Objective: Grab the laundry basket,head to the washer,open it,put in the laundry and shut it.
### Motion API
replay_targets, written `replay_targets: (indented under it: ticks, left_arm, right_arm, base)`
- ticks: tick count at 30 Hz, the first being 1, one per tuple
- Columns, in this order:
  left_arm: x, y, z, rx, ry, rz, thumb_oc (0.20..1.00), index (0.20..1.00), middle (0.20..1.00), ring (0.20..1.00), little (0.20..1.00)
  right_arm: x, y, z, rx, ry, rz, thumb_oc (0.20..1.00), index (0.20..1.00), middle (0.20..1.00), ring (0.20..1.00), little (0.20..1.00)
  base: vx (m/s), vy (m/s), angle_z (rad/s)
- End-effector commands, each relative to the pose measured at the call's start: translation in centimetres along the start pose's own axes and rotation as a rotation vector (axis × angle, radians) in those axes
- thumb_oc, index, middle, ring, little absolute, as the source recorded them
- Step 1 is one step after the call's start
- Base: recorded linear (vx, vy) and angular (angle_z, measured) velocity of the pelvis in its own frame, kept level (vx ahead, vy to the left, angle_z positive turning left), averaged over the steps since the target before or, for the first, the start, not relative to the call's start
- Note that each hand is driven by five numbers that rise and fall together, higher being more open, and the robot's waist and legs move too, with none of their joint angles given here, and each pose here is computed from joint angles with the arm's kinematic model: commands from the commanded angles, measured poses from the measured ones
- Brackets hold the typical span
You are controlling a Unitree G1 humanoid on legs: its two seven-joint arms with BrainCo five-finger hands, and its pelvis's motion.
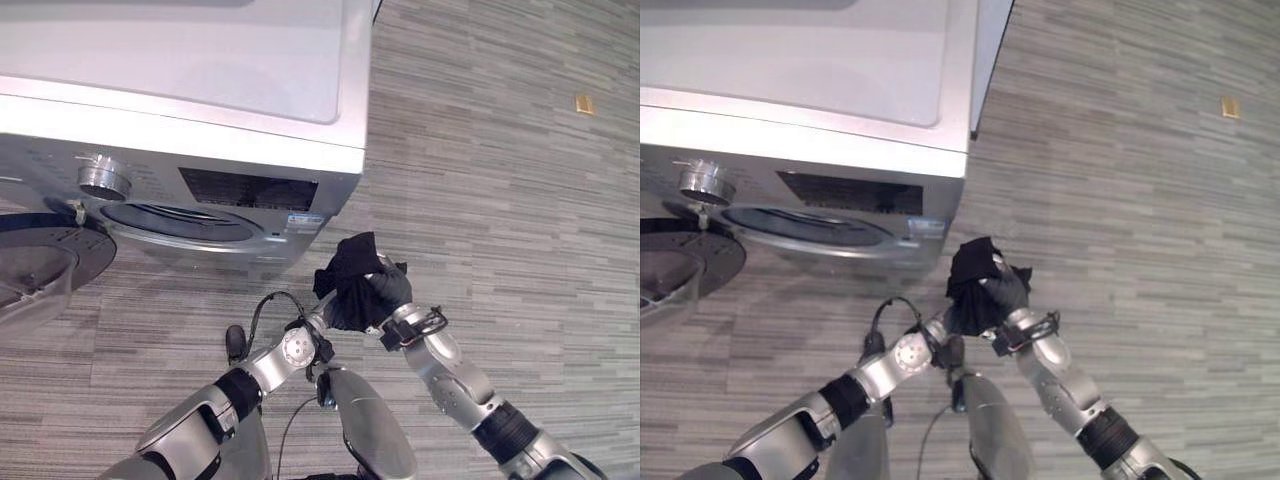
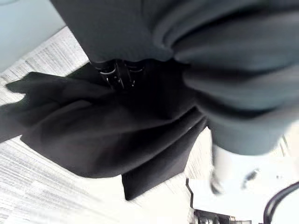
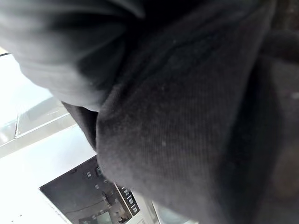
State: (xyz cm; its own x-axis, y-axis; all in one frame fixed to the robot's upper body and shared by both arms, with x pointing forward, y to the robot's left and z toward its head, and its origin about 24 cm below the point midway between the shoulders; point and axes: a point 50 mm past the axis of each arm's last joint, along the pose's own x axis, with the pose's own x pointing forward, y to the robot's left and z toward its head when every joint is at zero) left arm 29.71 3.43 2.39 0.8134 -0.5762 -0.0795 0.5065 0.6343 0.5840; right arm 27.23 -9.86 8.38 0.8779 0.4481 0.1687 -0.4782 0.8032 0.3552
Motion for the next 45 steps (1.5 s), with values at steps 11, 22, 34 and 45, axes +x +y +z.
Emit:
replay_targets:
  ticks: [11, 22, 34, 45]
  left_arm:
    - [0.2, -0.6, 0.2, -0.079, -0.006, 0.106, 0.2, 0.2, 0.2, 0.2, 0.2]
    - [-1.9, 1.7, -3.1, -0.171, 0.103, 0.3, 0.2, 0.2, 0.2, 0.2, 0.2]
    - [-8.4, 3.2, -8.6, -0.551, 0.284, 0.608, 0.2, 0.2, 0.2, 0.2, 0.2]
    - [-7.5, 9.6, -8.4, -0.722, 0.201, 0.964, 0.2, 0.2, 0.2, 0.2, 0.2]
  right_arm:
    - [0.9, 3.0, 3.1, 0.074, -0.212, 0.114, 0.2, 0.2, 0.2, 0.2, 0.2]
    - [-0.4, 0.3, 0.8, 0.034, -0.128, -0.016, 1.0, 1.0, 1.0, 1.0, 1.0]
    - [-7.7, -6.2, -5.4, 0.112, 0.088, -0.407, 1.0, 1.0, 1.0, 1.0, 1.0]
    - [-9.9, -6.4, -9.9, 0.088, 0.306, -0.475, 1.0, 1.0, 1.0, 1.0, 1.0]
  base:
    - [0.0, 0.0, 0.0]
    - [0.0, -0.002, 0.02]
    - [-0.01, 0.0, 0.04]
    - [-0.04, -0.007, 0.04]
